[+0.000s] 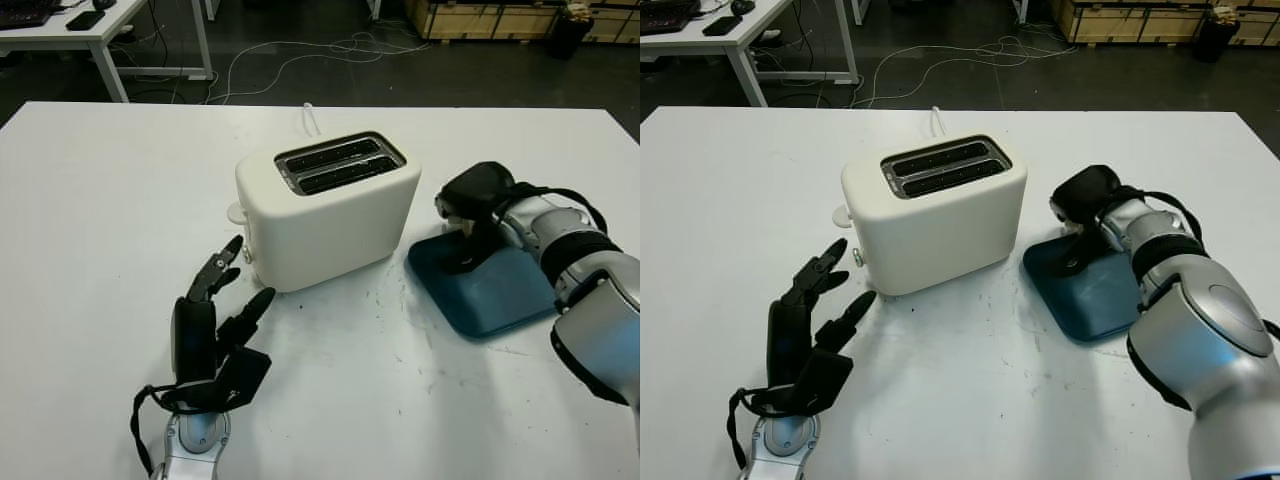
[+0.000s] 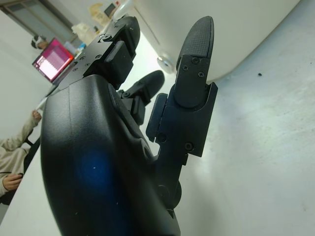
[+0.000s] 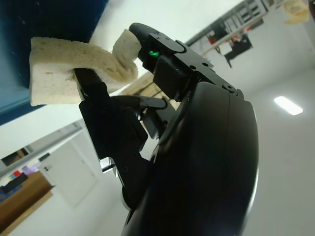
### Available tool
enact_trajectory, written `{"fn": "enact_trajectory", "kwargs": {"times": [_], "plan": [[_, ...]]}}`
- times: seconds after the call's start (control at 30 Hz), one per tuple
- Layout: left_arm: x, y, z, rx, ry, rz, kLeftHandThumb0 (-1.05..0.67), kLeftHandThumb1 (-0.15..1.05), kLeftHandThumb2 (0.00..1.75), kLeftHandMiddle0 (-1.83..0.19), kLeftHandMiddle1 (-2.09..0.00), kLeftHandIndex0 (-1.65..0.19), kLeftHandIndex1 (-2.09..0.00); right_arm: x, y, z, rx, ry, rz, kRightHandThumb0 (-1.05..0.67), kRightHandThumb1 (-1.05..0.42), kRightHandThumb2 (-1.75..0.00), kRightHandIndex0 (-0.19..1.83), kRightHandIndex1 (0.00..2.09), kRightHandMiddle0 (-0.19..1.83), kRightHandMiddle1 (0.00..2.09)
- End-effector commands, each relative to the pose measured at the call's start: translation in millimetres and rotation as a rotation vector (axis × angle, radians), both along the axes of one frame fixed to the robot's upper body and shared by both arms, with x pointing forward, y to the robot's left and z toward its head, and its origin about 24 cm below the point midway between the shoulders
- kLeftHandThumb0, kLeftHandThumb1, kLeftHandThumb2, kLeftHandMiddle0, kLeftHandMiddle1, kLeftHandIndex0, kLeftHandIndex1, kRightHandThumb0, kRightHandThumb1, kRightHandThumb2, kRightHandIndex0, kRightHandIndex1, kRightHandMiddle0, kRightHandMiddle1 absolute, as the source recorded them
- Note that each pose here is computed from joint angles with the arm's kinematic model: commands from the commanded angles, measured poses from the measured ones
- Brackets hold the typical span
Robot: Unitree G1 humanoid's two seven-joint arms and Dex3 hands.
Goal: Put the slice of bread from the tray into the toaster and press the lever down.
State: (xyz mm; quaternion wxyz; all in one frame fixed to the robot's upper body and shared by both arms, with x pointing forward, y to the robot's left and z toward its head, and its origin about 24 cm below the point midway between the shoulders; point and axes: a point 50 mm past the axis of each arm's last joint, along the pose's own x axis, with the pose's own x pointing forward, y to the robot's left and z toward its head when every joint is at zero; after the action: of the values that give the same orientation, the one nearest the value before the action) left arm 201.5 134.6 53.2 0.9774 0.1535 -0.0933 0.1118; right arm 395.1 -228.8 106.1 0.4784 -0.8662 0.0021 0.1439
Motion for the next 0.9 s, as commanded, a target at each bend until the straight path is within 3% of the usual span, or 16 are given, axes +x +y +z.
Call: {"fn": "enact_trajectory", "kwargs": {"times": [0.0,0.07,0.1,0.17,0.2,0.23,0.33,0.47,0.53,0.6,0.87], "plan": [[1.1,-0.4,1,-0.005,-0.022,-0.003,-0.6,0.92,0.16,-0.32,-0.87,-0.55,-0.02,2.3,-2,9,0.036,-0.038,-0.005,-0.15,-0.91,-0.01,0.71,1.48,1.2,0.08],[0.7,-0.1,0,-0.011,-0.022,0.001,-0.6,0.92,0.15,-0.33,-0.88,-0.55,-0.02,3.2,-2,13,0.07,-0.058,-0.007,-0.15,-0.92,-0.04,0.67,1.53,1.1,0.33],[0.4,0.2,0,-0.01,-0.021,0.002,-0.59,0.92,0.15,-0.32,-0.88,-0.55,-0.02,3.8,-2,15,0.067,-0.066,-0.004,-0.16,-0.92,-0.04,0.65,1.64,0.88,0.83],[0.1,0.6,0,-0.01,-0.018,0.003,-0.58,0.92,0.15,-0.32,-0.88,-0.55,-0.02,5.4,-2,20,0.088,-0.083,-0.01,-0.22,-0.92,-0.07,0.67,1.72,0.62,1.4],[0.2,0.7,0,-0.009,-0.018,0.004,-0.59,0.92,0.15,-0.32,-0.88,-0.55,-0.02,5.7,-2,22,0.115,-0.102,-0.006,-0.22,-0.9,-0.05,0.69,1.73,0.61,1.41],[0.3,0.7,0,-0.009,-0.017,0.003,-0.59,0.92,0.15,-0.32,-0.88,-0.55,-0.02,5.4,-2,24,0.151,-0.128,0.005,-0.21,-0.88,-0.03,0.71,1.74,0.68,1.28],[0.7,0.3,-1,-0.011,-0.015,-0.002,-0.59,0.92,0.15,-0.32,-0.87,-0.54,-0.02,4.3,-4,29,0.26,-0.157,0.008,-0.18,-0.86,-0.01,0.75,1.74,0.7,1.42],[1.2,-0.6,-1,-0.017,-0.009,-0.009,-0.59,0.92,0.16,-0.32,-0.87,-0.54,-0.01,3.2,-9,34,0.376,-0.162,-0.012,-0.17,-0.87,0.0,0.81,1.75,0.74,1.39],[1.4,-0.9,-1,-0.015,-0.013,-0.012,-0.59,0.92,0.16,-0.32,-0.87,-0.54,-0.01,2.2,-11,35,0.44,-0.177,-0.023,-0.16,-0.88,0.0,0.83,1.75,0.65,1.62],[1.5,-1.2,-1,-0.019,-0.013,-0.013,-0.58,0.92,0.16,-0.32,-0.86,-0.54,-0.01,1.6,-14,36,0.504,-0.182,-0.046,-0.18,-0.9,-0.01,0.83,1.75,0.6,1.72],[1.9,-0.8,-2,-0.016,-0.008,-0.009,-0.6,0.92,0.16,-0.32,-0.87,-0.54,-0.01,-0.8,-19,39,0.602,-0.187,-0.059,-0.18,-0.9,0.0,0.81,1.75,0.6,1.75]]}}
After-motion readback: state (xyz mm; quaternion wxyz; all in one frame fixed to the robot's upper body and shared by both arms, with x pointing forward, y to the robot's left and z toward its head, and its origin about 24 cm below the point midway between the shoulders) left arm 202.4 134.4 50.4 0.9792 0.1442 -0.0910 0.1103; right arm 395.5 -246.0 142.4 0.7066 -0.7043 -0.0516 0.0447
